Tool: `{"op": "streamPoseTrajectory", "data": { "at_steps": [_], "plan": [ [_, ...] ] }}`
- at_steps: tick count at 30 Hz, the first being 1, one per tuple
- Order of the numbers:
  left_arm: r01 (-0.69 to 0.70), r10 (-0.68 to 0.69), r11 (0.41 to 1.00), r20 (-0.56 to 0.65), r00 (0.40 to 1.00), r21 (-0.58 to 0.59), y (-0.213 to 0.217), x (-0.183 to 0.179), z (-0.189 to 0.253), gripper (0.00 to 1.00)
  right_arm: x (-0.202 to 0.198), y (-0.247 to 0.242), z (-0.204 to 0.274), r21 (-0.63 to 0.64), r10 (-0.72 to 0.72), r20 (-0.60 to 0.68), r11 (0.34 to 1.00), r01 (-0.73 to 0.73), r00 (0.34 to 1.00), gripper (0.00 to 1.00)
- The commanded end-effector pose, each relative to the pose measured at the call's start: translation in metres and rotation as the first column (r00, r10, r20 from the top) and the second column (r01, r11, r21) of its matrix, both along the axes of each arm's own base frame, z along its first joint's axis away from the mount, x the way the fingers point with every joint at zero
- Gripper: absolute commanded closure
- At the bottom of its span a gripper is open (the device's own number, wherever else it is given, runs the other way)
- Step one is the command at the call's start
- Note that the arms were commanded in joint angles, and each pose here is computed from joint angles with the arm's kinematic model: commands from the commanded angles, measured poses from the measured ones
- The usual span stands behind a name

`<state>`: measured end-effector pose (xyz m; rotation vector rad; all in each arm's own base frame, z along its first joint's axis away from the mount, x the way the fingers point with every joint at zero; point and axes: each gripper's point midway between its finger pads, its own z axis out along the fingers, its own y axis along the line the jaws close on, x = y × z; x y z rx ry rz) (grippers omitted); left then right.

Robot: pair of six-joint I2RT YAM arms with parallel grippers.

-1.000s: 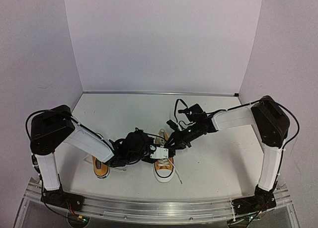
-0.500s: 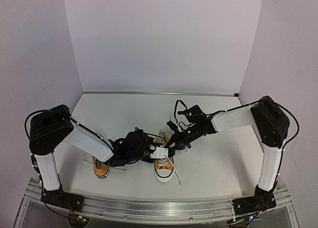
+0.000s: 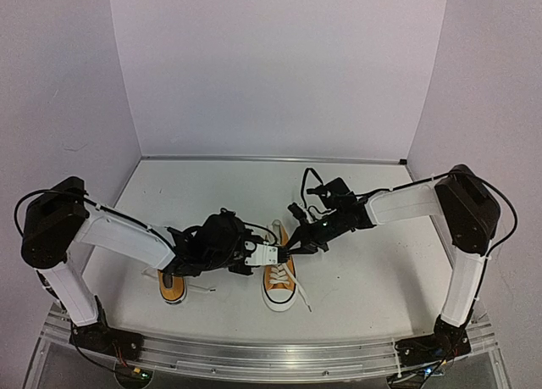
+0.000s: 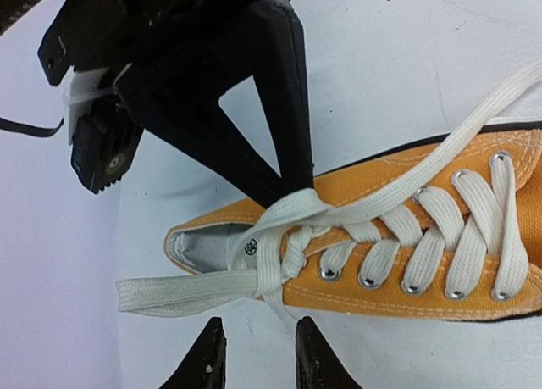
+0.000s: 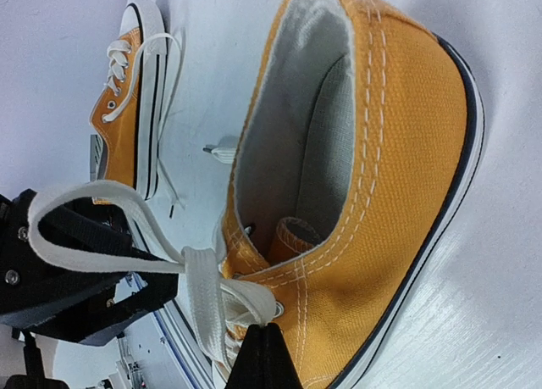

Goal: Tie the shoes

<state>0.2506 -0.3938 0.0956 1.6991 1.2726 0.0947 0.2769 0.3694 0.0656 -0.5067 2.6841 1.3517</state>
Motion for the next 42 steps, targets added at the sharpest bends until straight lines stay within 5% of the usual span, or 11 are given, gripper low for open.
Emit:
{"op": "streamPoseTrajectory", "data": {
  "at_steps": [1, 14, 30, 42],
  "plan": [
    [-0.076, 0.07, 0.996, -0.11, 0.991, -0.056, 0.023, 0.01, 0.026, 0.68, 0.005, 0.003, 0.022, 0.029, -0.016, 0.066, 0.999, 0.014, 0.998, 1.0],
    [-0.051, 0.032, 0.997, -0.297, 0.954, -0.059, 0.022, 0.018, 0.034, 0.41, 0.006, 0.006, 0.029, 0.042, -0.012, 0.079, 0.999, 0.008, 0.997, 1.0],
    [0.001, -0.048, 0.994, -0.421, 0.906, -0.112, -0.01, 0.012, 0.029, 0.4, 0.006, 0.013, 0.035, 0.049, -0.007, 0.086, 0.999, 0.003, 0.996, 1.0],
    [-0.253, 0.048, 0.941, -0.652, 0.757, -0.224, -0.007, 0.031, 0.034, 0.46, 0.006, 0.01, 0.036, 0.045, -0.014, 0.094, 0.999, 0.01, 0.995, 1.0]
  ]
}}
